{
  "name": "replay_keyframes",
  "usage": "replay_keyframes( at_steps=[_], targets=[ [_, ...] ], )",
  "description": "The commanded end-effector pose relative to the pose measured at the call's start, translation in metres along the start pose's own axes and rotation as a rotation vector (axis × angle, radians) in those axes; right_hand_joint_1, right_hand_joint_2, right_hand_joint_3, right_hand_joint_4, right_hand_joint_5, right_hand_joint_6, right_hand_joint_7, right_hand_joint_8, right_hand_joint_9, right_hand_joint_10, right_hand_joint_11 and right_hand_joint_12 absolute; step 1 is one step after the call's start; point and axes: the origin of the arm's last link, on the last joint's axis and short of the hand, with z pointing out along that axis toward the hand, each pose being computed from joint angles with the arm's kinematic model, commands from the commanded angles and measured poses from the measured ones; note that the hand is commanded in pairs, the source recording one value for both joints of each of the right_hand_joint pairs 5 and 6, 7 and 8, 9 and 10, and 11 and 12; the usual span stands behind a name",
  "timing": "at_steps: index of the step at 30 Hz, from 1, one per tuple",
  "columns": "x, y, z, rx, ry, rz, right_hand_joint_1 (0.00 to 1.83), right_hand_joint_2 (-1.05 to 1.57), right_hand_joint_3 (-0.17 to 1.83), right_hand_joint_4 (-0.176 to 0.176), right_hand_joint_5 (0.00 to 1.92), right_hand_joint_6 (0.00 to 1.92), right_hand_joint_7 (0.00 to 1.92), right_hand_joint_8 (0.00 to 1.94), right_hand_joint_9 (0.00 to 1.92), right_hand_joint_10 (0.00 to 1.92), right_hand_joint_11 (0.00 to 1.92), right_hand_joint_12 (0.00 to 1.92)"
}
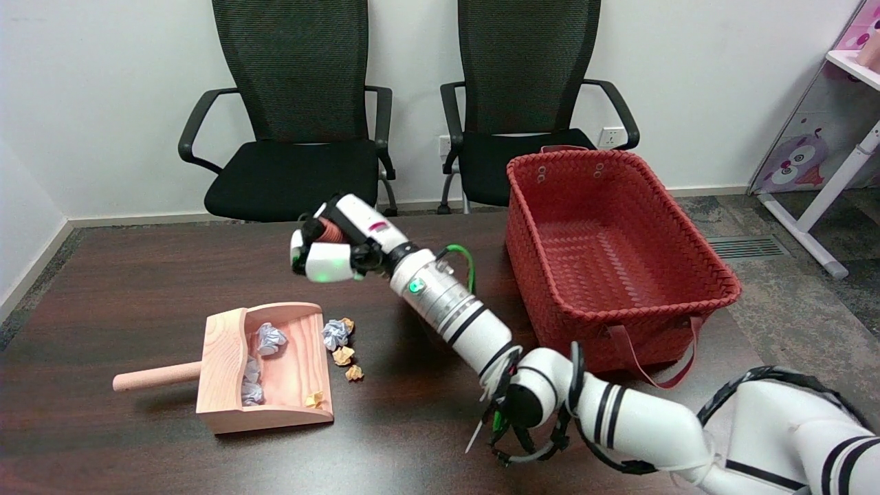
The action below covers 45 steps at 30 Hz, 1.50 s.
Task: Sweep the paper ball into the dustpan.
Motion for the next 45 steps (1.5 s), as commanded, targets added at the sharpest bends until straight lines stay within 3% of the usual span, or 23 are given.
replay_keyframes(
  at_steps=[1, 10, 16, 28, 37, 45],
  targets=[
    [-0.061, 0.016, -0.001, -0.119, -0.060, 0.078, 0.70, 1.57, 1.70, 0.002, 1.92, 1.92, 1.92, 1.92, 1.92, 1.92, 1.92, 1.92],
    [-0.078, 0.013, -0.001, -0.143, -0.034, 0.230, 0.70, 1.48, 1.80, 0.001, 1.92, 1.92, 1.92, 1.92, 1.92, 1.92, 1.92, 1.92],
    [-0.080, 0.003, 0.005, -0.134, 0.011, 0.483, 0.70, 1.40, 1.83, 0.001, 1.92, 1.92, 1.92, 1.92, 1.92, 1.92, 1.92, 1.92],
    [-0.076, -0.035, 0.009, 0.063, 0.118, 0.858, 0.71, 1.22, 1.83, 0.001, 1.92, 1.92, 1.92, 1.92, 1.92, 1.92, 1.92, 1.92],
    [-0.053, -0.052, 0.007, 0.239, 0.229, 0.940, 0.74, 1.05, 1.83, -0.003, 1.92, 1.92, 1.92, 1.92, 1.92, 1.92, 1.92, 1.92],
    [-0.041, -0.053, 0.000, 0.343, 0.276, 1.161, 0.74, 1.04, 1.83, -0.004, 1.92, 1.92, 1.92, 1.92, 1.92, 1.92, 1.92, 1.92]
  ],
)
